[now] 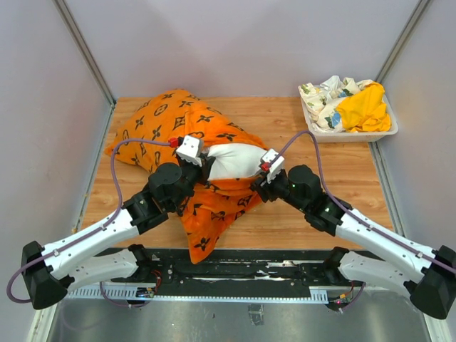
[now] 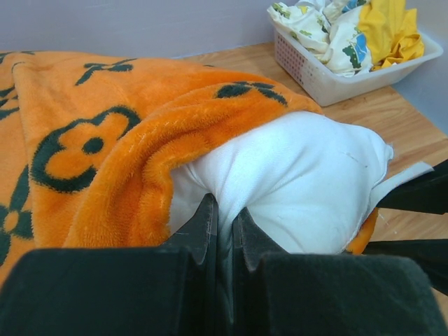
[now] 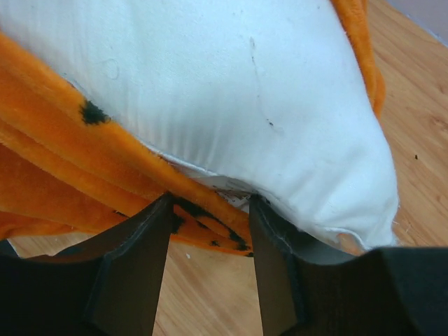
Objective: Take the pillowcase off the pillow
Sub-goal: Remove the pillow from the pillowcase.
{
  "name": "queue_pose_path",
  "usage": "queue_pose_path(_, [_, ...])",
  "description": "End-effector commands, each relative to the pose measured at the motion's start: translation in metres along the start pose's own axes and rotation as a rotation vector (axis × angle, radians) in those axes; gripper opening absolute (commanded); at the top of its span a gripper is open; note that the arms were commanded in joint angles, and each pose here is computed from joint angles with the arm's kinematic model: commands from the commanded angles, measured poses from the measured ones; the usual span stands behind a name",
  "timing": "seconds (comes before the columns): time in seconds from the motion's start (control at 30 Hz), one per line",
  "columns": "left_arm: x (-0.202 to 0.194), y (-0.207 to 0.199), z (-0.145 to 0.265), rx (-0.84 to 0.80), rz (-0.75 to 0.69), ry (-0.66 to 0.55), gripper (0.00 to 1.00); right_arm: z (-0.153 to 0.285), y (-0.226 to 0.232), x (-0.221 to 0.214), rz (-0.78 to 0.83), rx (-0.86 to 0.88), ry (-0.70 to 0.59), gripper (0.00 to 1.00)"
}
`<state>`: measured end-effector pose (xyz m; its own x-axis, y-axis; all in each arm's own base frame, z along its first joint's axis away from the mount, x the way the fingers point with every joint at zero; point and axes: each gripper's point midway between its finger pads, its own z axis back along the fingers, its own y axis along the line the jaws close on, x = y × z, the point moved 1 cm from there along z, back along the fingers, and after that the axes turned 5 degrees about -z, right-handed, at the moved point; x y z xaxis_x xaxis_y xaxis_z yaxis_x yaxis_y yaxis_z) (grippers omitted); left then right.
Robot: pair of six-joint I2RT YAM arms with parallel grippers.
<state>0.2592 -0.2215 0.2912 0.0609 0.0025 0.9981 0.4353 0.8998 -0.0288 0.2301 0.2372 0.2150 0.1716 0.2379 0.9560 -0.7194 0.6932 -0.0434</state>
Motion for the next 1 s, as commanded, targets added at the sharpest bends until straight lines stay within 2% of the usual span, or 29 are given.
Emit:
queue_pose_path(0.0, [0.077, 0.004, 0.005, 0.012, 0.088, -0.214, 0.0, -0.015, 0.014, -0.011, -0.026, 0.018, 0.026, 0.48])
queue_pose_path(0.27, [0.086, 0.019, -0.006, 0.082, 0.056, -0.197, 0.0, -0.02, 0.072, -0.043, -0.041, 0.238, 0.125, 0.45])
queue_pose_path(0.47, [0.1, 0.03, -0.019, 0.112, 0.068, -0.202, 0.0, -0.002, 0.097, -0.091, -0.137, 0.364, 0.273, 0.2])
queue_pose_path(0.5, [0.105, 0.031, -0.02, 0.111, 0.073, -0.211, 0.0, 0.0, 0.096, -0.099, -0.146, 0.354, 0.293, 0.19])
queue_pose_path(0.6, [0.115, 0.03, -0.021, 0.104, 0.08, -0.225, 0.0, 0.003, 0.083, -0.117, -0.158, 0.267, 0.342, 0.03])
queue_pose_path(0.7, [0.122, 0.031, -0.02, 0.105, 0.083, -0.234, 0.0, 0.008, 0.059, -0.116, -0.153, 0.125, 0.329, 0.01])
queue_pose_path(0.8, [0.122, 0.034, -0.02, 0.12, 0.084, -0.233, 0.0, 0.017, 0.026, -0.099, -0.154, -0.053, 0.257, 0.01])
queue_pose_path(0.83, [0.122, 0.034, -0.02, 0.124, 0.087, -0.23, 0.0, 0.019, 0.017, -0.094, -0.162, -0.09, 0.235, 0.05])
queue_pose_path(0.87, [0.12, 0.034, -0.02, 0.124, 0.091, -0.227, 0.0, 0.02, 0.012, -0.087, -0.17, -0.099, 0.213, 0.25])
queue_pose_path(0.9, [0.118, 0.032, -0.02, 0.111, 0.095, -0.225, 0.0, 0.02, 0.012, -0.082, -0.171, -0.08, 0.198, 0.55])
queue_pose_path(0.93, [0.117, 0.029, -0.019, 0.093, 0.099, -0.225, 0.0, 0.021, 0.015, -0.073, -0.167, -0.054, 0.178, 0.74])
queue_pose_path(0.97, [0.116, 0.027, -0.019, 0.078, 0.106, -0.229, 0.0, 0.021, 0.02, -0.061, -0.157, -0.015, 0.158, 0.84])
